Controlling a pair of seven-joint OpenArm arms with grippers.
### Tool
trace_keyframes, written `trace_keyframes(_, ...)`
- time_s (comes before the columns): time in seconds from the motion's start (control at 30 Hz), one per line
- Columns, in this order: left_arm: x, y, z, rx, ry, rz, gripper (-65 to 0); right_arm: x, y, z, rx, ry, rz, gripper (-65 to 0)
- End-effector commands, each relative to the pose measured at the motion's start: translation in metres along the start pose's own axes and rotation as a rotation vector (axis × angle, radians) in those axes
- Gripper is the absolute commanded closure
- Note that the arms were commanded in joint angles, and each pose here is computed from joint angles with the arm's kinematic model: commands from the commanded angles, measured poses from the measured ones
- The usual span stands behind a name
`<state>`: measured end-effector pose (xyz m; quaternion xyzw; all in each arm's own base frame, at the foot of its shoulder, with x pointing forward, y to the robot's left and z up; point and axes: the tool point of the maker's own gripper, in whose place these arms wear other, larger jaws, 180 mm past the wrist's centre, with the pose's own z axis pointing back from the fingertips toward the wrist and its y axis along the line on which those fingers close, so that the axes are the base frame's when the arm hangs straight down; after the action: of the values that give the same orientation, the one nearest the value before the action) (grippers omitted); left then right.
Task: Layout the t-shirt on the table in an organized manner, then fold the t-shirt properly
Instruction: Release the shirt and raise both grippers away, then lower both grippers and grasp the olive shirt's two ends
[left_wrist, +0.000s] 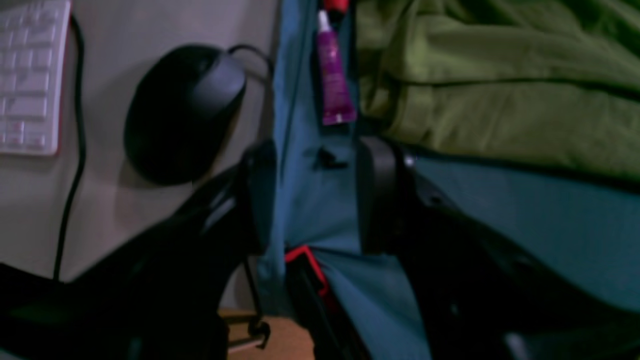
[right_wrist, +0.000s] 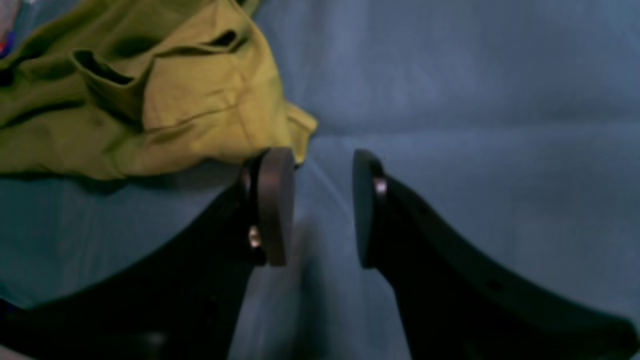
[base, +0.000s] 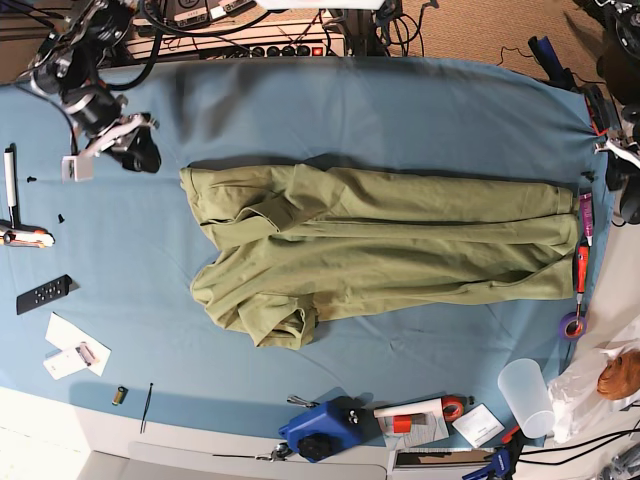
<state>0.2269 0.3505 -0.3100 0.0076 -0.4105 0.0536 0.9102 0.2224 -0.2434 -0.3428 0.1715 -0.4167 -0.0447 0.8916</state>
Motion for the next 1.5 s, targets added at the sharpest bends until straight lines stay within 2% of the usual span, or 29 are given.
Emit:
trace_keyframes(0.0,0.016,0.002,0.004,0.002,-0.049,-0.021,-27.0,0.012,0.004,-0.001,0.020,-0.055,-0.002,-20.2)
trace_keyframes(0.2,0.016,0.001,0.004,0.000,-0.055,-0.018,-27.0,-0.015,0.017,-0.038,0.124,-0.046,-0.140,-20.3)
trace_keyframes(0.37,0.016,0.001,0.004,0.001,-0.054,-0.018,-27.0,-0.009,0.037,-0.062,0.272,-0.060,-0.268,-20.3)
trace_keyframes(0.5,0.016,0.002,0.004,0.006,-0.052,-0.021,-27.0,0.000,0.045,-0.068,0.309,-0.090,-0.297,-20.3)
trace_keyframes(0.63,0.016,0.002,0.004,0.006,-0.052,-0.021,-27.0,-0.003,0.055,-0.064,0.371,-0.067,-0.320,-20.3)
trace_keyframes(0.77,0.016,0.002,0.004,0.006,-0.052,-0.021,-27.0,0.008,0.050,-0.059,0.374,-0.118,-0.341,-20.2)
trace_keyframes(1.0,0.015,-0.001,0.003,-0.007,-0.053,-0.013,-27.0,0.020,0.046,-0.065,0.346,-0.137,-0.312,-19.4)
trace_keyframes(1.13,0.013,-0.014,0.002,-0.060,-0.073,0.014,-27.0,0.025,0.042,-0.073,0.305,-0.113,-0.263,0.0)
trace_keyframes(1.27,0.009,-0.046,-0.003,-0.173,-0.125,0.007,-27.1,0.026,0.038,-0.075,0.284,-0.111,-0.250,0.0)
trace_keyframes(1.47,-0.005,-0.080,-0.017,-0.236,-0.105,0.070,-27.1,0.019,0.034,-0.076,0.259,-0.082,-0.237,0.0)
